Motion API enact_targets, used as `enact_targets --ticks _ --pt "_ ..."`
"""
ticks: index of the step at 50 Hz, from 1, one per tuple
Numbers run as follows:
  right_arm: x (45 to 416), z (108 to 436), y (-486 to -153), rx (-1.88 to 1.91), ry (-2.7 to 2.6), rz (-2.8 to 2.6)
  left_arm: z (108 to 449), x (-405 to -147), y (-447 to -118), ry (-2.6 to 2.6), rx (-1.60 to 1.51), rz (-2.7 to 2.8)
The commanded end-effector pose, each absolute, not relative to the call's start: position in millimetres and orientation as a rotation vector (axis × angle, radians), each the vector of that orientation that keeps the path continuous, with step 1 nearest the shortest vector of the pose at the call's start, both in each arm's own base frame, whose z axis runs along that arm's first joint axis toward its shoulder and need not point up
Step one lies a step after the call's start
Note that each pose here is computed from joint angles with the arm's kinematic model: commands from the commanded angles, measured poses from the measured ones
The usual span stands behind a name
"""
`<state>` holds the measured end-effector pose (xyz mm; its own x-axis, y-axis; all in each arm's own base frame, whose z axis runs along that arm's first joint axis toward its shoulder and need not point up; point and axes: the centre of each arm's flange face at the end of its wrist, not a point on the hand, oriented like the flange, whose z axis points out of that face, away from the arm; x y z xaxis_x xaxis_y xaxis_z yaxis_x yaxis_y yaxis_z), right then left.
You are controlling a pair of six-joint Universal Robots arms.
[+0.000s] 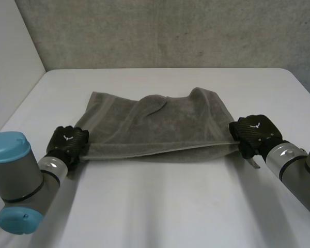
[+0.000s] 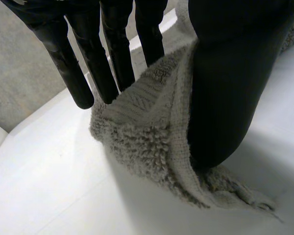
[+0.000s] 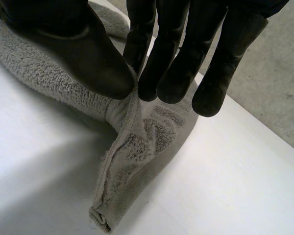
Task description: Fold the towel.
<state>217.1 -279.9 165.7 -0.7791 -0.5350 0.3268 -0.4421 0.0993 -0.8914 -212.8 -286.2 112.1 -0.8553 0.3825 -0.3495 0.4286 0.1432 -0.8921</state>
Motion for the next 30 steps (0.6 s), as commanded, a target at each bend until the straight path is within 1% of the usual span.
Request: enact_targets --ticks 1,7,13,16,18,19,20,21,22,23,24,26,27,29,30 --pt "217 166 -281 -1.009 2.269 -1.794 113 -210 -292 2.344 0.813 -1.852" --pt "216 166 -280 -1.009 2.272 -1.792 113 -204 -297 2.346 0.788 -1.843" --pt "217 166 -281 -1.009 2.265 -1.8 117 -204 -298 2.332 0.781 -1.858" --pt "216 170 -281 -1.009 2.26 -1.813 125 -204 -298 2.306 0.775 -1.885" --pt "215 180 -283 -1.005 2.24 -1.85 143 -204 -296 2.254 0.766 -1.942" --pt "215 180 -283 -1.005 2.24 -1.85 143 -204 -296 2.254 0.766 -1.942" --pt "214 194 -284 -1.003 2.216 -1.91 156 -204 -295 2.214 0.757 -1.984" --pt "211 215 -283 -0.995 2.175 -1.987 156 -204 -295 2.214 0.757 -1.984" --pt "211 215 -283 -0.995 2.175 -1.988 175 -204 -293 2.16 0.745 -2.044" --pt "208 239 -279 -0.981 2.13 -2.063 197 -203 -290 2.091 0.725 -2.112" --pt "208 239 -279 -0.981 2.13 -2.063 197 -203 -290 2.091 0.725 -2.113" --pt "200 291 -266 -0.957 2.03 -2.214 244 -200 -278 1.927 0.68 -2.259" --pt "200 291 -266 -0.957 2.03 -2.215 245 -200 -278 1.926 0.68 -2.259" --pt "195 342 -247 -0.963 1.9 -2.337 292 -196 -260 1.744 0.627 -2.401" --pt "195 342 -246 -0.963 1.899 -2.338 292 -196 -260 1.743 0.627 -2.401"
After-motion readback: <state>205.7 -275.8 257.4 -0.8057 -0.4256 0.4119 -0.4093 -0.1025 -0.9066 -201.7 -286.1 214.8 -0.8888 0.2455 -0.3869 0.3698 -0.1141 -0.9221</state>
